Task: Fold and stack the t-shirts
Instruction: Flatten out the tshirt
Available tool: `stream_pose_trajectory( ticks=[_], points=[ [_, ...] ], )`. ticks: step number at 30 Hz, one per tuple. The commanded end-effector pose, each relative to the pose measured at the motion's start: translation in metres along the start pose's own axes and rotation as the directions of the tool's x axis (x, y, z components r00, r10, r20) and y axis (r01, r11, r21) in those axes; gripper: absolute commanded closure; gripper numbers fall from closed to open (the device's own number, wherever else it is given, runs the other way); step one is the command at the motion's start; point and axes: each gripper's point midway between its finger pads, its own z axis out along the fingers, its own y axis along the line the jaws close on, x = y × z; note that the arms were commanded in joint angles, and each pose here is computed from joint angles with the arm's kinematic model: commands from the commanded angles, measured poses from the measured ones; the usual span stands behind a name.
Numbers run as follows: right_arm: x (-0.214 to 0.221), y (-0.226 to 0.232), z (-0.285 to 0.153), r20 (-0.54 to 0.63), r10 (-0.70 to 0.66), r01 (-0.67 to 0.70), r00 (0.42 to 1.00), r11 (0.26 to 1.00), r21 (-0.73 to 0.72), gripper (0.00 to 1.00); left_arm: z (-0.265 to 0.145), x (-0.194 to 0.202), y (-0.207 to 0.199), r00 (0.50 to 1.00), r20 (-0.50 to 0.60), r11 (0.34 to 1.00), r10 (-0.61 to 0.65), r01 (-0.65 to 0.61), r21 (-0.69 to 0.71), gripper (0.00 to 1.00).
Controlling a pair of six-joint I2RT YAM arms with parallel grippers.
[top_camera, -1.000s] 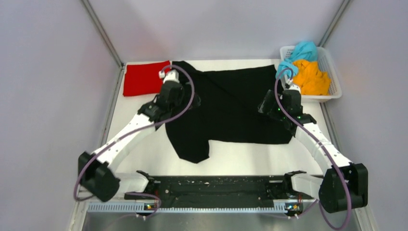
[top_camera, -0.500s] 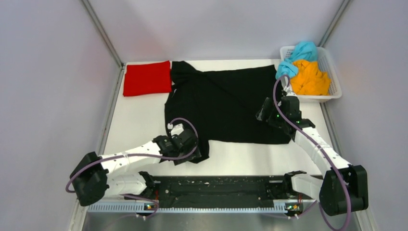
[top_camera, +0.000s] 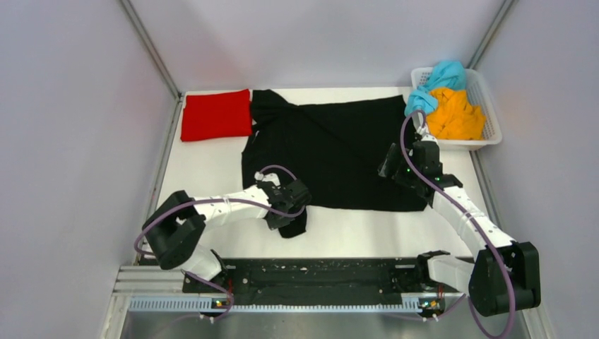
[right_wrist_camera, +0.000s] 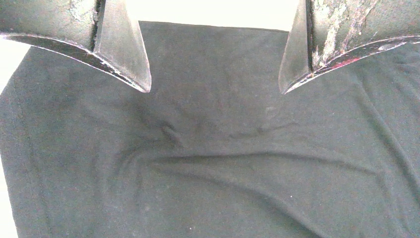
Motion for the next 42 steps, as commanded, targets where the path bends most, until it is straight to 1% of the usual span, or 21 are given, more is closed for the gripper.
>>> stream_pose_trajectory(
  ticks=[1,4,6,8,9,11,12,13,14,15,16,21,24,27,29,31,33,38,42],
  points=[
    [-0.008,0.001,-0.004,0.025,-0.023,0.023,0.999,1.0,0.005,0.01,-0.022,-0.024,0.001,0.998,0.042,0.996,0.051,-0.048,-0.076,1.0],
    [-0.004,0.001,-0.003,0.012,-0.025,0.025,1.0,1.0,0.002,0.01,-0.047,-0.018,0.022,0.98,-0.076,0.967,0.183,-0.193,-0.164,1.0],
    [-0.002,-0.001,-0.002,0.004,-0.027,0.027,1.0,1.0,0.012,0.01,-0.06,-0.01,0.037,0.958,-0.163,0.941,0.237,-0.268,-0.207,1.0],
    [0.0,-0.005,-0.002,-0.003,-0.031,0.031,1.0,0.999,0.027,0.01,-0.064,0.007,0.045,0.919,-0.274,0.921,0.284,-0.341,-0.188,1.0],
    [0.001,-0.007,-0.002,-0.009,-0.032,0.032,0.999,0.999,0.04,0.01,-0.066,0.023,0.047,0.892,-0.351,0.921,0.286,-0.357,-0.157,1.0],
    [0.003,-0.011,-0.001,-0.016,-0.039,0.039,0.999,0.997,0.059,0.01,-0.062,0.042,0.055,0.855,-0.433,0.917,0.287,-0.375,-0.133,1.0],
    [0.003,-0.013,-0.001,-0.016,-0.039,0.04,0.999,0.997,0.069,0.01,-0.059,0.048,0.062,0.843,-0.455,0.912,0.286,-0.385,-0.141,0.94],
    [0.003,-0.014,-0.001,-0.017,-0.041,0.042,0.999,0.997,0.072,0.01,-0.057,0.049,0.068,0.84,-0.461,0.904,0.286,-0.396,-0.16,0.66],
    [0.002,-0.013,-0.001,-0.015,-0.043,0.044,0.999,0.997,0.07,0.01,-0.057,0.047,0.07,0.844,-0.456,0.9,0.282,-0.397,-0.178,0.35],
    [0.001,-0.012,-0.002,-0.015,-0.044,0.045,0.999,0.997,0.068,0.01,-0.059,0.043,0.067,0.851,-0.442,0.901,0.284,-0.394,-0.179,0.09],
    [0.001,-0.012,-0.002,-0.014,-0.044,0.045,0.999,0.997,0.067,0.01,-0.062,0.039,0.062,0.86,-0.421,0.908,0.287,-0.385,-0.167,0.02],
    [-0.002,-0.01,-0.002,-0.01,-0.055,0.056,0.998,0.997,0.058,0.01,-0.074,0.0,0.024,0.928,-0.256,0.956,0.27,-0.29,-0.043,0.01],
    [-0.003,-0.008,-0.001,-0.004,-0.061,0.061,0.998,0.997,0.047,0.01,-0.065,-0.034,0.009,0.968,-0.153,0.98,0.199,-0.201,-0.001,0.01],
    [-0.004,-0.01,0.001,0.004,-0.061,0.061,0.998,0.997,0.055,0.01,-0.047,-0.076,-0.013,0.995,-0.078,0.992,0.07,-0.061,0.113,0.01],
    [-0.007,-0.009,0.003,0.005,-0.064,0.063,0.998,0.996,0.059,0.01,-0.035,-0.106,-0.027,1.0,-0.016,0.98,0.004,-0.001,0.2,0.01],
    [-0.012,-0.006,0.005,0.011,-0.061,0.06,0.998,0.997,0.054,0.01,-0.031,-0.135,-0.04,0.999,0.039,0.964,-0.025,0.014,0.264,0.01],
    [-0.026,0.002,0.01,0.042,-0.055,0.054,0.998,0.998,0.038,0.01,-0.028,-0.166,-0.049,0.995,0.086,0.959,-0.042,0.017,0.282,0.01],
    [-0.051,0.023,0.041,0.041,-0.062,0.062,0.997,0.998,0.003,0.01,-0.017,-0.24,-0.076,0.981,0.188,0.952,-0.05,-0.01,0.306,0.01],
    [-0.069,0.03,0.074,0.022,-0.073,0.072,0.997,0.997,0.024,0.01,0.001,-0.282,-0.098,0.977,0.21,0.943,-0.031,-0.041,0.331,0.01]
  ],
)
